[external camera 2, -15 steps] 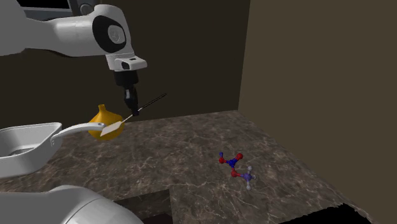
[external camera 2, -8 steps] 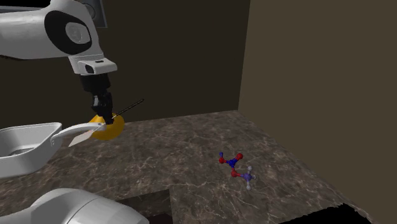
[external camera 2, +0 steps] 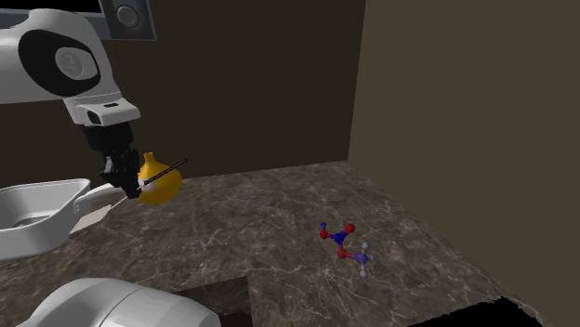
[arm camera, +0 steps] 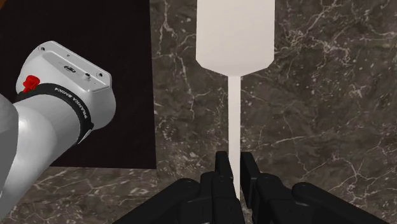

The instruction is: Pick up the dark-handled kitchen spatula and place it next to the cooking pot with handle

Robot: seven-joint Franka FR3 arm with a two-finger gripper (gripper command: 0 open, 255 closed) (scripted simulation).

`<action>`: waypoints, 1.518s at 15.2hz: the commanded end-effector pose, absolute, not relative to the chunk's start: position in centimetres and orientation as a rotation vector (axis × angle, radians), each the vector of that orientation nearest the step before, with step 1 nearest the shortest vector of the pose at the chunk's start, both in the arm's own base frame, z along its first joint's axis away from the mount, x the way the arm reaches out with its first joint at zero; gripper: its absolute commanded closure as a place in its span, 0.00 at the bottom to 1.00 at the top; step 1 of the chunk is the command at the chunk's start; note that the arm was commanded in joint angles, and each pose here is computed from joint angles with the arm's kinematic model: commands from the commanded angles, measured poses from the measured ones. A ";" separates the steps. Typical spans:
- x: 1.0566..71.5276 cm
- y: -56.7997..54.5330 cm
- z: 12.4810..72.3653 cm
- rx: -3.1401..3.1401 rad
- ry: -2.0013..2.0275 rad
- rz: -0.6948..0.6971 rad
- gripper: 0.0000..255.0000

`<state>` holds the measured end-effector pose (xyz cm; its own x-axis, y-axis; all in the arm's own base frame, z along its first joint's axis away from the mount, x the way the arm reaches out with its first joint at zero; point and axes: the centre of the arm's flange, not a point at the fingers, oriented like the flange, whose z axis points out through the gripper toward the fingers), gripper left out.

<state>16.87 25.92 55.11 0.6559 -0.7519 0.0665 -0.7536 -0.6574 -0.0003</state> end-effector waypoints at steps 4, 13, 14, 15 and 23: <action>16.9 25.8 52.4 2.834 -1.289 0.094 1.00; 16.9 25.8 47.7 2.834 -1.289 0.094 1.00; 16.9 25.8 47.2 2.834 -1.289 0.094 1.00; 16.9 25.8 46.6 2.834 -1.289 0.094 1.00; 16.9 25.8 42.4 2.834 -1.289 0.094 1.00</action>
<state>16.98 25.83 42.97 0.6556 -0.7522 0.0663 -0.7538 -0.6571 0.0001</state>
